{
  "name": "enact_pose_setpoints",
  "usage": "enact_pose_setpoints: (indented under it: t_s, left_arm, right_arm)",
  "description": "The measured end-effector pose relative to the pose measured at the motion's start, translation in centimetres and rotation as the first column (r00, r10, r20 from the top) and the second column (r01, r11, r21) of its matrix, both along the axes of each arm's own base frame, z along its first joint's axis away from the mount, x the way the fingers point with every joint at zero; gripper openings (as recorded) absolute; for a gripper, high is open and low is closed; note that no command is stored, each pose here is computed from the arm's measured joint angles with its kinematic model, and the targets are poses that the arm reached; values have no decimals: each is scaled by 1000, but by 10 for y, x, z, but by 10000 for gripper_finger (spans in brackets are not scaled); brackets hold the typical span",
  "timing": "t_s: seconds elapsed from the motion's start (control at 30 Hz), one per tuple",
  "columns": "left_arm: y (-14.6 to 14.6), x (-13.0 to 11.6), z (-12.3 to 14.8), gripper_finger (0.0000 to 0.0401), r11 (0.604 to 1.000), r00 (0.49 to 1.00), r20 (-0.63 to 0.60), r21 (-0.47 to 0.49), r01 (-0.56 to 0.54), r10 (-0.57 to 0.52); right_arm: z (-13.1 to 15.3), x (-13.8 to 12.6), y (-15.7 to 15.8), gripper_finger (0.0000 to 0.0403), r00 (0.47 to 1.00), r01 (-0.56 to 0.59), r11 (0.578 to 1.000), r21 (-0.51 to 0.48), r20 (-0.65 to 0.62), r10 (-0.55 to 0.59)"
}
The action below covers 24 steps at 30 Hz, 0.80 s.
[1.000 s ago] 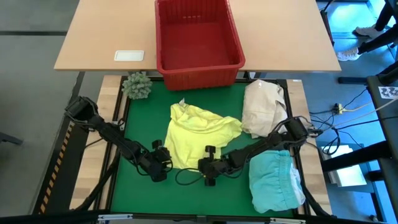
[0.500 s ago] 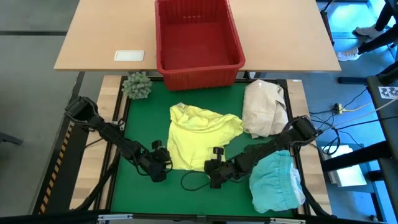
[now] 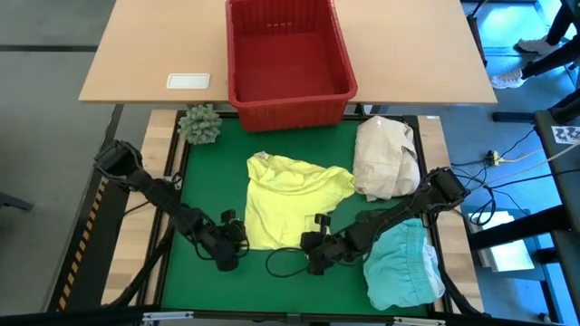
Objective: Fold Laundry from Bin
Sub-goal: Fold the yellow shirt
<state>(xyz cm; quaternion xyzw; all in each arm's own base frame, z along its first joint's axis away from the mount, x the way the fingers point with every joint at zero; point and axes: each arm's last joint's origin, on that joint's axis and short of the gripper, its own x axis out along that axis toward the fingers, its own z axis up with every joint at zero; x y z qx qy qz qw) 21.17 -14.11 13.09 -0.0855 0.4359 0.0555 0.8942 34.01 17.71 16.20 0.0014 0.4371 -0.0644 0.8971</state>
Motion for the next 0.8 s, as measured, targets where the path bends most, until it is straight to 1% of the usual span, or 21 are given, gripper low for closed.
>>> enact_pose_setpoints:
  t_s: [0.2,0.37,0.53,0.63,0.73,0.8]
  left_arm:
    - [-8,-4,-1,106,999,999,-7,-5,38,-38]
    - [-8,-1,-14,106,999,999,-28,33,20,-19]
    - [-10,6,-24,105,999,1000,-11,36,6,-5]
    - [-11,6,-26,105,999,1000,-10,35,5,-5]
    - [-11,5,-26,105,999,1000,-14,36,9,-9]
    - [-12,5,-26,105,999,1000,-16,37,13,-12]
  right_arm:
    - [-1,-1,0,0,1000,-13,1000,13,-22,14]
    - [-1,-1,1,0,999,-20,999,30,-32,21]
    - [-1,-1,1,7,999,-9,998,65,-32,11]
    - [1,-2,2,32,999,-25,995,100,-45,30]
    - [3,-3,4,72,997,-24,986,165,-63,35]
    - [4,-4,5,101,996,-3,976,218,-83,22]
